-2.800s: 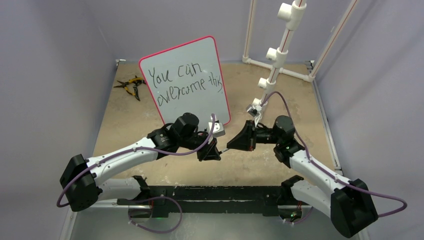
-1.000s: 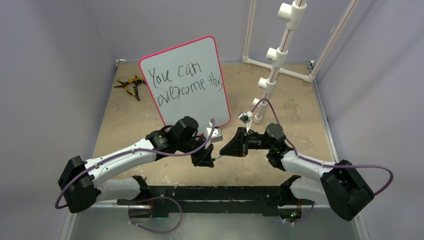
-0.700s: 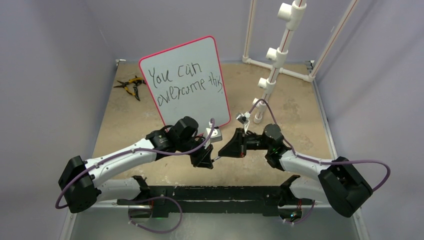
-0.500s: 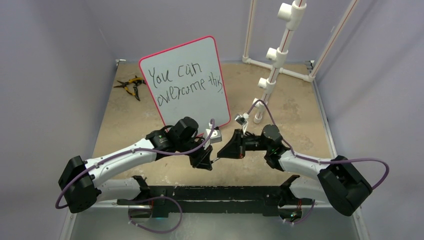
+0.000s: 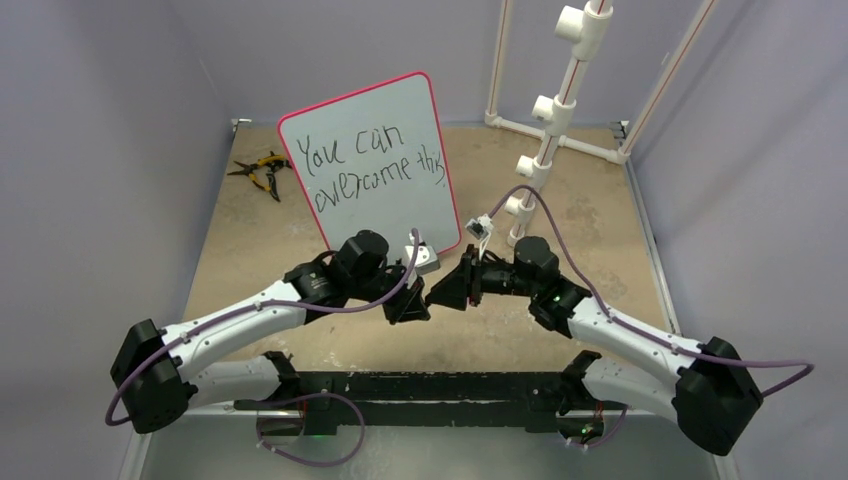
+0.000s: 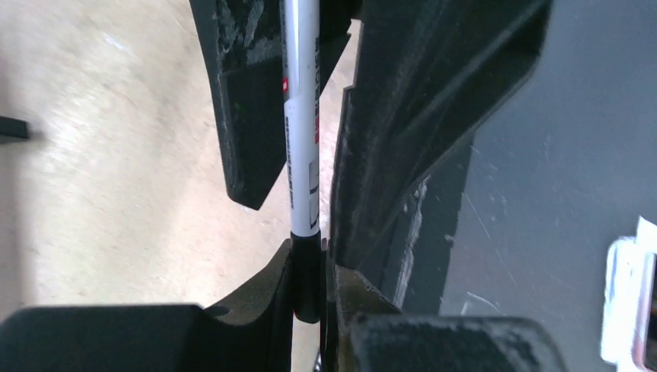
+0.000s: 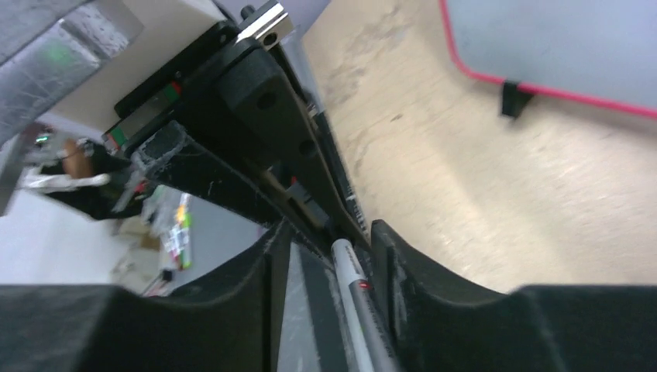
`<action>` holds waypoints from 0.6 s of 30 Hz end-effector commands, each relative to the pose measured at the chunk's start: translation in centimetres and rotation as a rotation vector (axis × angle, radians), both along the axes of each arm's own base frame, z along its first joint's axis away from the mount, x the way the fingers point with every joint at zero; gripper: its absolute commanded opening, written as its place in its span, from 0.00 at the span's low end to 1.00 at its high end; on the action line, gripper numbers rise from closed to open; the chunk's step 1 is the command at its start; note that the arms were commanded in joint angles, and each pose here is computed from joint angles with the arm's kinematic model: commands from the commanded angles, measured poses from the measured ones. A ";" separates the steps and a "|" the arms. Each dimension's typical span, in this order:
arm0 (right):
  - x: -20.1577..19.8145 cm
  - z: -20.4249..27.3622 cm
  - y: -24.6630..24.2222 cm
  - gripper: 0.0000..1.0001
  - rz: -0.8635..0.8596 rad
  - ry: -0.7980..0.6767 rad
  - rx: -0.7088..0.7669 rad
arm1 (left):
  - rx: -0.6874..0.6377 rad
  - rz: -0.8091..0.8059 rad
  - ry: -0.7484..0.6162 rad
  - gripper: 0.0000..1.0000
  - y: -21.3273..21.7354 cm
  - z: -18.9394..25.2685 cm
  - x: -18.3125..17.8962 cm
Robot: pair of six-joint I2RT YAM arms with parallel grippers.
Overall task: Write a sentence on the whiteboard
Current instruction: Close the whiteboard marker at the center of the board, then place the whiteboard marker at the center of the board.
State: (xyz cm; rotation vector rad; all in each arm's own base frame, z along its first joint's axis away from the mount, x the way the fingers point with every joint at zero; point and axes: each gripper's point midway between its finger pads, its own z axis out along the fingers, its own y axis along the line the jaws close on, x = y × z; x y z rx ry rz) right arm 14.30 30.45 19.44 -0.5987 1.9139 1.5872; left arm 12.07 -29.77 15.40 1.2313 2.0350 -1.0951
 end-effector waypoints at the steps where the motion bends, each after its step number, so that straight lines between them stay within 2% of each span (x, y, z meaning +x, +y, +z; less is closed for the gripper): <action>1: 2.6 -0.7 -1.0 0.52 -0.173 -0.040 -0.161 | -0.145 0.126 -0.139 0.00 -1.1 3.3 3.1; 5: 4.2 0.4 -2.3 0.67 -0.296 -0.076 -0.185 | -0.083 0.231 -0.079 0.00 0.3 1.2 3.3; 8: 5.3 1.3 -3.5 0.89 -0.389 -0.099 -0.193 | -0.054 0.287 -0.032 0.00 1.0 0.0 3.1; 10: 6.1 2.3 -4.3 0.98 -0.460 -0.120 -0.193 | -0.043 0.317 -0.001 0.00 1.3 -0.7 3.0; 14: 7.1 2.8 -5.9 0.99 -0.566 -0.134 -0.212 | 0.020 0.400 0.066 0.00 2.0 -3.2 3.2; 18: 7.8 0.6 -7.2 0.99 -0.646 -0.088 -0.263 | 0.118 0.487 0.123 0.00 2.8 -6.8 3.7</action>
